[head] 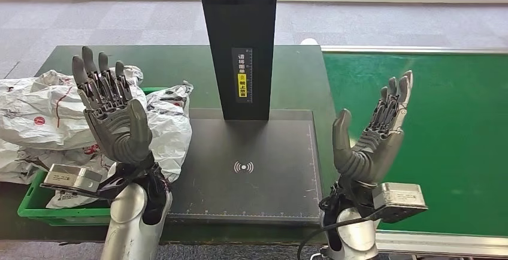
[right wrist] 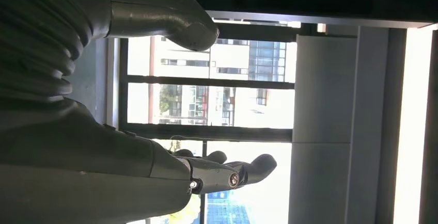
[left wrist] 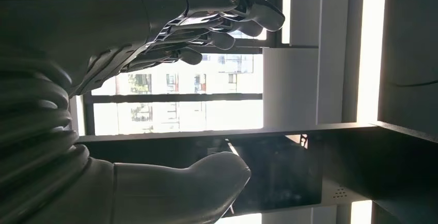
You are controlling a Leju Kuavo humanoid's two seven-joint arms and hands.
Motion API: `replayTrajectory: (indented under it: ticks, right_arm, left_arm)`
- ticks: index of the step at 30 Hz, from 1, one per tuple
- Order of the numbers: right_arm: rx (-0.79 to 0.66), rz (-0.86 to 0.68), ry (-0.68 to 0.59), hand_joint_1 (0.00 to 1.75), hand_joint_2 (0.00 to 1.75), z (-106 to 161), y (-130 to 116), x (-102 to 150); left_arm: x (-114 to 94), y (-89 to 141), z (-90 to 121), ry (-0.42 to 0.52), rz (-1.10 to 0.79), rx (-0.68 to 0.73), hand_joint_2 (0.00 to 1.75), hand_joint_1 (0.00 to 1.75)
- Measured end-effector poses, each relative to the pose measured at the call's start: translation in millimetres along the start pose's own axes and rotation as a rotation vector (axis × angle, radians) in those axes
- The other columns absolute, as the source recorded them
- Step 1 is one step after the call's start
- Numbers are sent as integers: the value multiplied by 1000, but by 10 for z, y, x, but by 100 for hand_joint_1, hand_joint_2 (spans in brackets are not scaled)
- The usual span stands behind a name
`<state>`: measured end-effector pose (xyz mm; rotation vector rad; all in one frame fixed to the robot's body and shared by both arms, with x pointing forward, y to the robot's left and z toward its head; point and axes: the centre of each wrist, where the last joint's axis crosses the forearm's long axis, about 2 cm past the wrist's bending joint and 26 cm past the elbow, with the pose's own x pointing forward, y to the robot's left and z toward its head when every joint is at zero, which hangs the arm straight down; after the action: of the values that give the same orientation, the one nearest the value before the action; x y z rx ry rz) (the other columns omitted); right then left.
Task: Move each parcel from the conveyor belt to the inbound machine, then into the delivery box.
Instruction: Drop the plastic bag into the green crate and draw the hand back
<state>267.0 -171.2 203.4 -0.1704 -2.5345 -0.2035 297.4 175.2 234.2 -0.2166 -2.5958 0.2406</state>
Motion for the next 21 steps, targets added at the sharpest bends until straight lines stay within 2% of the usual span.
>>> replayTrajectory:
  ticks: [3, 4, 5, 7, 8, 9, 15, 21]
  right_arm:
    - [31, -11, 5, 0, 175, 35, 42, -3]
    - [46, -12, 4, 0, 131, 45, 59, -2]
    - [65, -10, 0, 0, 87, 57, 83, 1]
    - [106, -8, -9, 0, 87, 80, 154, 8]
    - [127, -11, -11, 0, 131, 93, 201, 7]
    - [148, -18, -8, 0, 175, 108, 252, -2]
    - [264, -32, 90, 0, 175, 303, 437, -220]
    - [323, -14, 191, 0, 175, 510, 513, -411]
  left_arm:
    - [-16, -49, 22, 11, 23, -29, 44, 0]
    - [-31, -62, 35, 18, 34, -45, 0, 0]
    - [-52, -75, 52, 29, 44, -62, 44, 0]
    - [-110, -96, 99, 58, 55, -85, 131, 0]
    - [-142, -102, 126, 75, 53, -85, 175, 0]
    - [-175, -106, 155, 92, 48, -77, 175, 0]
    - [-355, -97, 345, 196, -44, 19, 175, 0]
    - [-463, -104, 487, 263, -112, 42, 175, 0]
